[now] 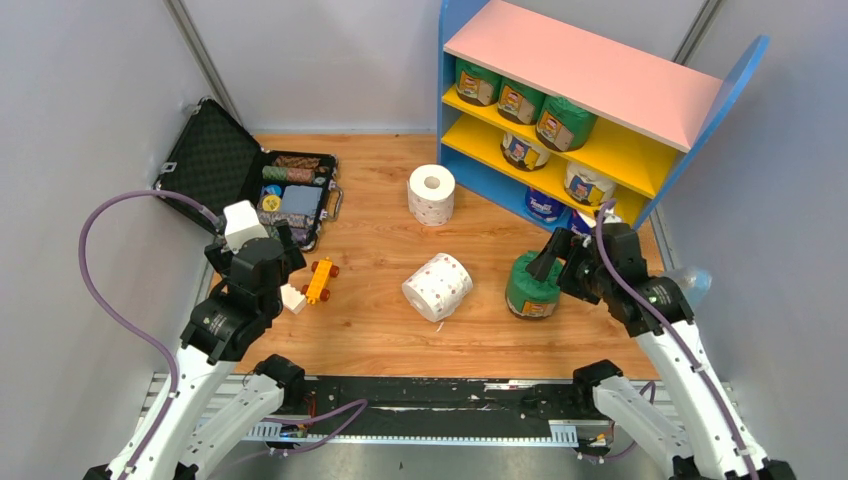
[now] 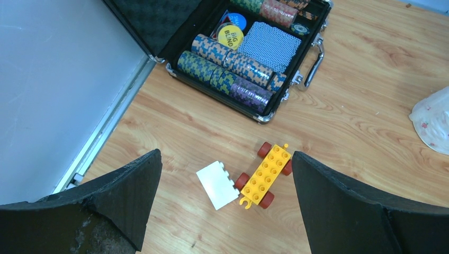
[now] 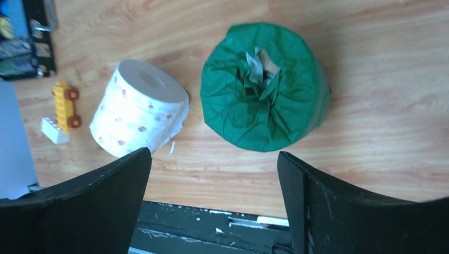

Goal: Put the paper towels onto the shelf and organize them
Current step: Pick up the paper towel from the center of the board.

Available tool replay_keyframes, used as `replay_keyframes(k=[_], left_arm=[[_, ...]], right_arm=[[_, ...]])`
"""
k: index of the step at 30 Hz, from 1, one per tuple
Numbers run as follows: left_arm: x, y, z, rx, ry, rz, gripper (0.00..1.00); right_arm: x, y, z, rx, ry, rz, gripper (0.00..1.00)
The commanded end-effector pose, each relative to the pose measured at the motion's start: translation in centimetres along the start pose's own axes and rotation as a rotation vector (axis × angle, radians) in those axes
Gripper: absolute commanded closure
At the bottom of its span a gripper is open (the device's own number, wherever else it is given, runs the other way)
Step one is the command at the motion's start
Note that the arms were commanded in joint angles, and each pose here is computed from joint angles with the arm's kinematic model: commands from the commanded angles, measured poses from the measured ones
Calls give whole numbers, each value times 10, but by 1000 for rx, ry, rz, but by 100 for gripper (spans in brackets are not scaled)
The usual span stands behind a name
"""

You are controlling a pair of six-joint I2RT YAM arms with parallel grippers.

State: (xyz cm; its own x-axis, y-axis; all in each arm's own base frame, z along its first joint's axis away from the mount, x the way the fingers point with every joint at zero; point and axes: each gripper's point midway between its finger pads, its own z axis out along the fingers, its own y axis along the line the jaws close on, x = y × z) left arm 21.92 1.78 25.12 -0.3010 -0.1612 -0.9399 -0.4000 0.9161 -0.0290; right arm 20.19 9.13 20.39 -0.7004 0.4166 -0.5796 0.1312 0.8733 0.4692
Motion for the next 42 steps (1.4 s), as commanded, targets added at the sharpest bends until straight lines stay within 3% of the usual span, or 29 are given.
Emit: replay_keyframes(k=[1,7,13,20,27,32,42], left_arm=[[-5,-3,2,6,-21,-14,0],[-4,-3,3,4,-17,-9,0],[-5,-1,1,5,-27,-20,0],[-5,-2,1,12,-28,-21,0],[-5,-3,1,22,-26,-23,0],[-5,-5,1,30,-26,-25,0],[-4,-7,0,46,-25,-25,0]], right_arm=[[19,0,5,95,52,15,10],[47,9,25,257,129,-157,17],[46,27,40,345,119,-341,25],[34,25,49,475,88,-473,22],[37,8,71,562,122,-530,22],[40,5,87,531,143,-547,24],[51,1,106,491,190,-560,42]])
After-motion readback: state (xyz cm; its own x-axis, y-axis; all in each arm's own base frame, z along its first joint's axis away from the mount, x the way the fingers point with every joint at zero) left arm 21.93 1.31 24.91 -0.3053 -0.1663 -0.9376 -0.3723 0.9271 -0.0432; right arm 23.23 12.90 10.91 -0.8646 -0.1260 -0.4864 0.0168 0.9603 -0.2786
